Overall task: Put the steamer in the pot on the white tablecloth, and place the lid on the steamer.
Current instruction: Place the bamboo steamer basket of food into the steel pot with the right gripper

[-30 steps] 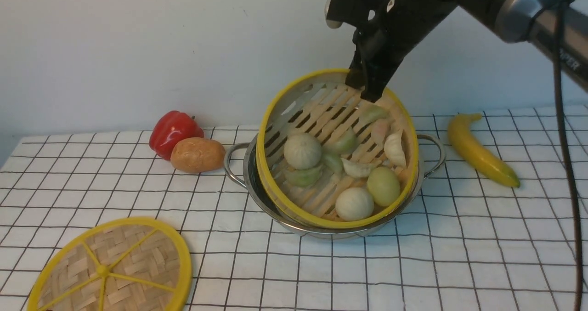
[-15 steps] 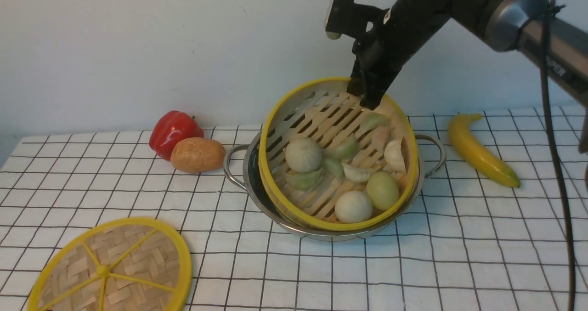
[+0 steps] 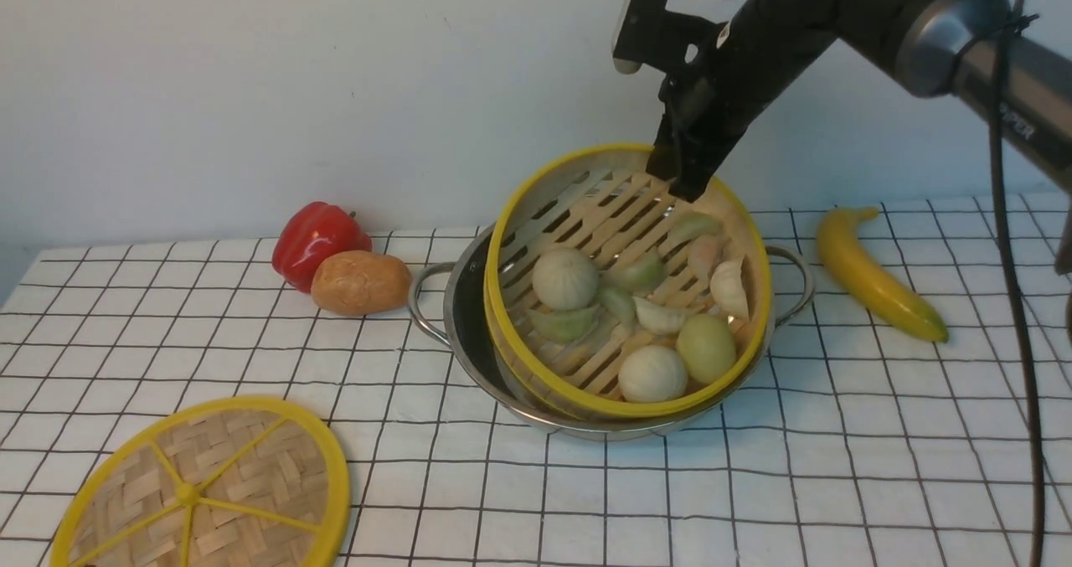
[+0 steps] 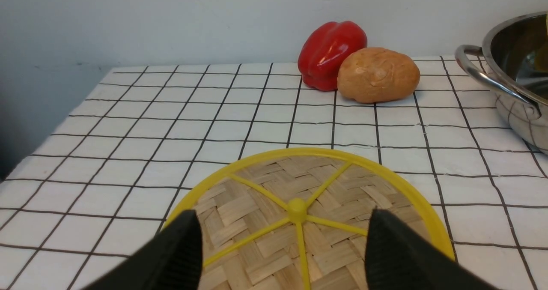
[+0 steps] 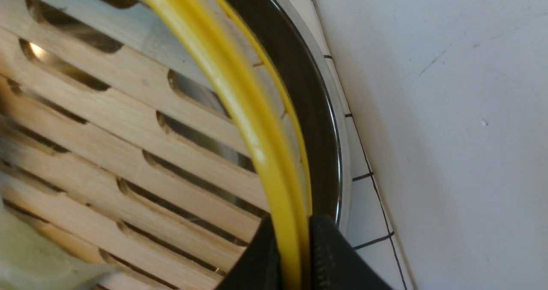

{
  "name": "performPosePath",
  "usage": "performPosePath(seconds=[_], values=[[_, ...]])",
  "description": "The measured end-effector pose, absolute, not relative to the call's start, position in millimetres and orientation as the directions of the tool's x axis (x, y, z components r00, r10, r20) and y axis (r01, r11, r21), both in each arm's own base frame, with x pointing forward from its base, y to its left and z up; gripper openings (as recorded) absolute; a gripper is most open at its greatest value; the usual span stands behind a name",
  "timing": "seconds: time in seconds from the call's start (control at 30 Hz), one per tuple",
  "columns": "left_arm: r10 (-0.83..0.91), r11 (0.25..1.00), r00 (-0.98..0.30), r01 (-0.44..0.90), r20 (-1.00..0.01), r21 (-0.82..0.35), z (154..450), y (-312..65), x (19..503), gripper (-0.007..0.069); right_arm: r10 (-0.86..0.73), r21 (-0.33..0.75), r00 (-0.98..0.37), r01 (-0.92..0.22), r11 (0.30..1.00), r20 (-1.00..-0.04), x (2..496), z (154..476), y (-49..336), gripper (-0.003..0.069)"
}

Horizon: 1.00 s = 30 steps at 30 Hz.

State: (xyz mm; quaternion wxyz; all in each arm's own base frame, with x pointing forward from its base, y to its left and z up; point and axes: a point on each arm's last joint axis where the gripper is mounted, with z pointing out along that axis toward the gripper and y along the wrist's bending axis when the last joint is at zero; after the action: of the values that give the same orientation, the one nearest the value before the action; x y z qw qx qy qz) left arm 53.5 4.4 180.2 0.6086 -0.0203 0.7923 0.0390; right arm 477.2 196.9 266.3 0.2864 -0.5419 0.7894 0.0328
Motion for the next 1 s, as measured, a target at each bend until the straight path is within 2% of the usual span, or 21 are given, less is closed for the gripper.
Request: performPosePath(seconds=[0.4, 1.0], values=[[0.015, 0.996, -0.258, -0.080, -0.966, 0.037, 180.2, 4.4, 53.5, 0.0474, -0.841, -0.233, -0.262, -0.883, 0.407, -0.474, 483.6, 243.4, 199.8, 0.0078], [0.015, 0.996, -0.258, -0.080, -0.966, 0.037, 180.2, 4.4, 53.5, 0.0474, -0.842, -0.241, -0.255, -0.883, 0.404, -0.476, 484.4, 243.3, 200.0, 0.0077]])
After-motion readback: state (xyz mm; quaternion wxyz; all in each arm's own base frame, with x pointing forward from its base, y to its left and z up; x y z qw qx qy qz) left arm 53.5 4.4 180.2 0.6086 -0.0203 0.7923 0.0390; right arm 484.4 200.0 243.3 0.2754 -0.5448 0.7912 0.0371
